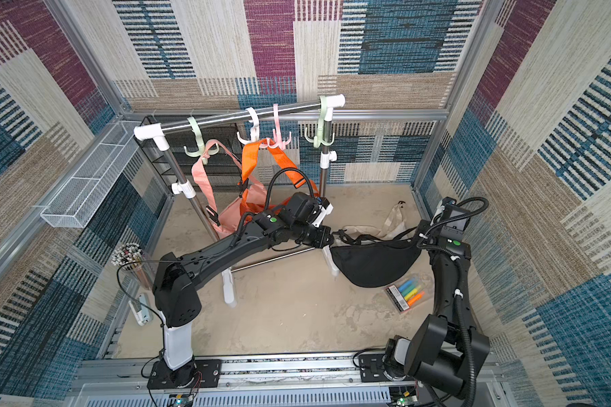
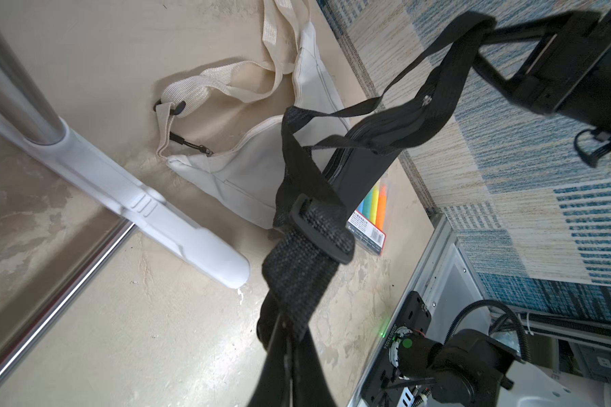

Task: Take the bag off the hook
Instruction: Place the bag inside the bag, then pick up the bag from the hook.

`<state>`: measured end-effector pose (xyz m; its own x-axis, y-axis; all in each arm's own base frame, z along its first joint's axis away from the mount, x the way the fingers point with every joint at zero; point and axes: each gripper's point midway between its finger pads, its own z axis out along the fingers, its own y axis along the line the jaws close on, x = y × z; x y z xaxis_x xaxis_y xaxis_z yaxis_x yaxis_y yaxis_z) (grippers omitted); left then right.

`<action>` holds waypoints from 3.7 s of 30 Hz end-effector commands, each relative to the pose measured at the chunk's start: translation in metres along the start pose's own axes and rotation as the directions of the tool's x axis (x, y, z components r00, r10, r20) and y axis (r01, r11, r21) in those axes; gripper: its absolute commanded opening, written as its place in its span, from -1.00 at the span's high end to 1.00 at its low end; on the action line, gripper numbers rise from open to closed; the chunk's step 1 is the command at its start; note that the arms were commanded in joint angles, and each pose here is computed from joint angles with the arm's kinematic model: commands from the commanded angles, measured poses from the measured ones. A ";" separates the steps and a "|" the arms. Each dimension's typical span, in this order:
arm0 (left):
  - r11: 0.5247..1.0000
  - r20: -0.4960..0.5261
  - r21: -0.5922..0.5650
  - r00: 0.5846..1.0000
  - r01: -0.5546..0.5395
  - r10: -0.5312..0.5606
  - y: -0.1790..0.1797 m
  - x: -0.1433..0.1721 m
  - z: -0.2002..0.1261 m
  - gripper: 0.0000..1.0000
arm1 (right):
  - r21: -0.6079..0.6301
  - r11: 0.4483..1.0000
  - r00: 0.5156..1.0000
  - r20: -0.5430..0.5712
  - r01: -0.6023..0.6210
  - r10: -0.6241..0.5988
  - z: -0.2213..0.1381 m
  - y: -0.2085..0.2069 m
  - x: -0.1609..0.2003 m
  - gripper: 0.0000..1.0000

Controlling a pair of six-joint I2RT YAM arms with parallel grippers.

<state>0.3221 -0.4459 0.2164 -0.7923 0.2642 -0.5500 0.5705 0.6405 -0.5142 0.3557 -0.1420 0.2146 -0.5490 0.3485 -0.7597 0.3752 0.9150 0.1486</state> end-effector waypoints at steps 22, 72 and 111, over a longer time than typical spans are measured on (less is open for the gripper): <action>0.998 -0.042 0.006 0.997 0.061 -0.060 0.013 -0.045 0.058 0.77 | -0.052 0.998 0.999 -0.003 -0.042 0.042 0.061 -0.013 -0.043 0.51; 0.989 0.032 0.142 0.999 -0.034 0.030 -0.068 0.000 -0.028 0.33 | -0.442 0.896 0.965 0.212 -0.045 0.153 -0.124 0.077 -0.051 -0.03; 0.953 0.288 -0.208 0.917 -0.221 0.275 -0.001 0.085 -0.215 0.22 | -0.758 0.609 0.946 0.322 0.232 0.040 -0.183 0.225 -0.020 -0.02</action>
<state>0.1886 -0.2835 0.3027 -0.5390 0.2870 -0.7919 0.7378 0.6144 -0.2796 0.3115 0.0901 0.3703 -0.3149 0.3237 -0.8922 -0.4392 0.7836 0.4394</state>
